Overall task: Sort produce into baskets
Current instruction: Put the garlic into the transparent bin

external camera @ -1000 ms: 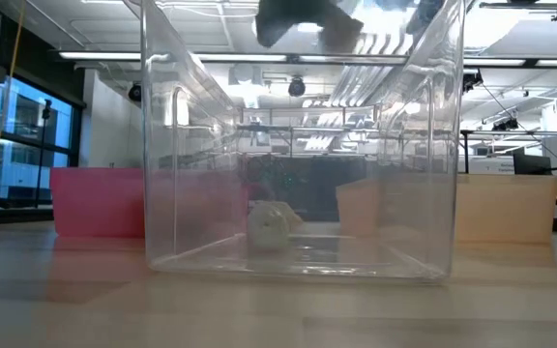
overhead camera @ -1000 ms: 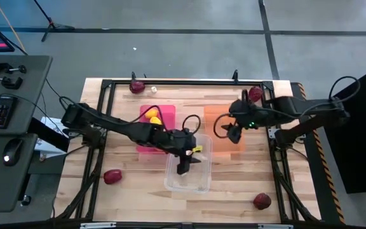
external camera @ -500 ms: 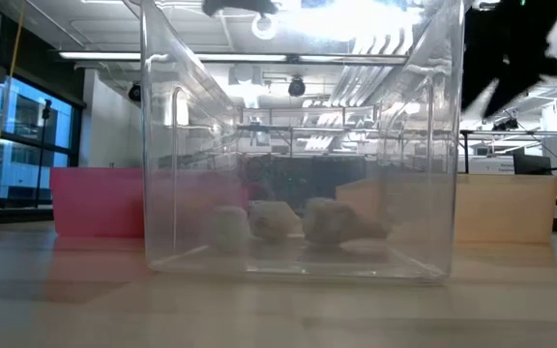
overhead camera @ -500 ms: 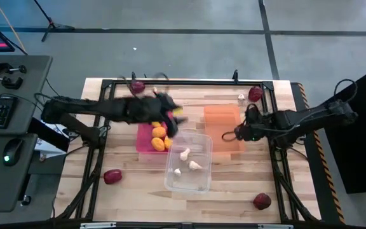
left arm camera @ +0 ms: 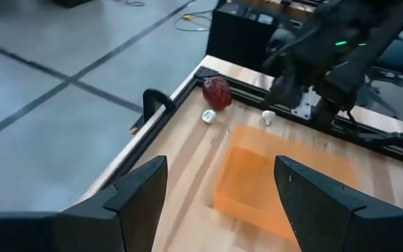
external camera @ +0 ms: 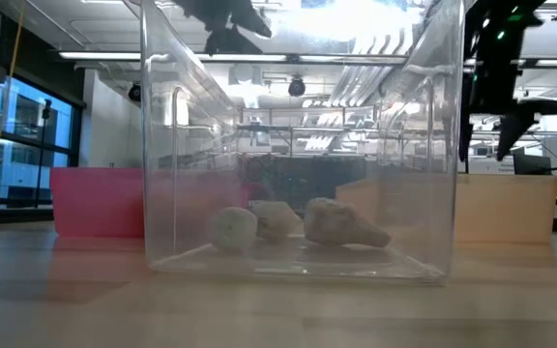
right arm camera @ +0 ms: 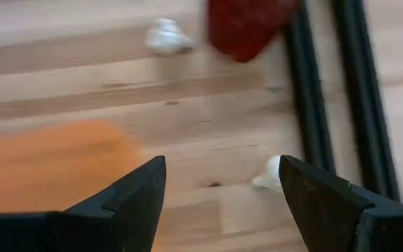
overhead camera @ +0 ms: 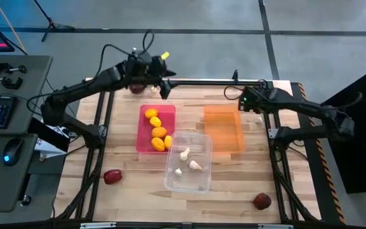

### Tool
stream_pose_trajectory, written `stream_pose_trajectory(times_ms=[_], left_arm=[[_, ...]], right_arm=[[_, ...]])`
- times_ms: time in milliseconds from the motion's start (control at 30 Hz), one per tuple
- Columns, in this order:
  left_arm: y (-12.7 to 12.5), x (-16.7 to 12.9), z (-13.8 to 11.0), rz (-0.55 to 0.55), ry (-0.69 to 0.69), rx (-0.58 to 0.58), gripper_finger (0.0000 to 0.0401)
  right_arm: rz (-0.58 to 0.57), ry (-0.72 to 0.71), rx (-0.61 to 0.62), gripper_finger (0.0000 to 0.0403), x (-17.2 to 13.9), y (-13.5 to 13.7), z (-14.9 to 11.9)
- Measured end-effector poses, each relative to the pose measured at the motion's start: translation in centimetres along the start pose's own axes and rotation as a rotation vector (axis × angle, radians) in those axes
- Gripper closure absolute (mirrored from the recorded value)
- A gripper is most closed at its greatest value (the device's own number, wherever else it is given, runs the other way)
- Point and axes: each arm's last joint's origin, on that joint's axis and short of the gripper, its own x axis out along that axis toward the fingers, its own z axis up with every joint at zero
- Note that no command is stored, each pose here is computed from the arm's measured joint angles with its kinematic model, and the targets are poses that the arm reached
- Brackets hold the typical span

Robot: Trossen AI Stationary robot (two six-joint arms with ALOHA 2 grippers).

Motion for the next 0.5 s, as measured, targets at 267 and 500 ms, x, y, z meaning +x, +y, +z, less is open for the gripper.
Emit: stream_pose_trajectory(times_ms=[267, 500], left_arm=[[4.9, 0.8, -0.5, 0.040, 0.033, 0.066, 0.0151], [7.5, 0.5, -0.8, 0.026, 0.037, 0.150, 0.0151]], right_arm=[[-0.168, 0.161, 0.139, 0.0135, 4.0, 0.7, 1.3], [-0.316, 0.226, 0.245, 0.0135, 5.9, 1.2, 0.8]])
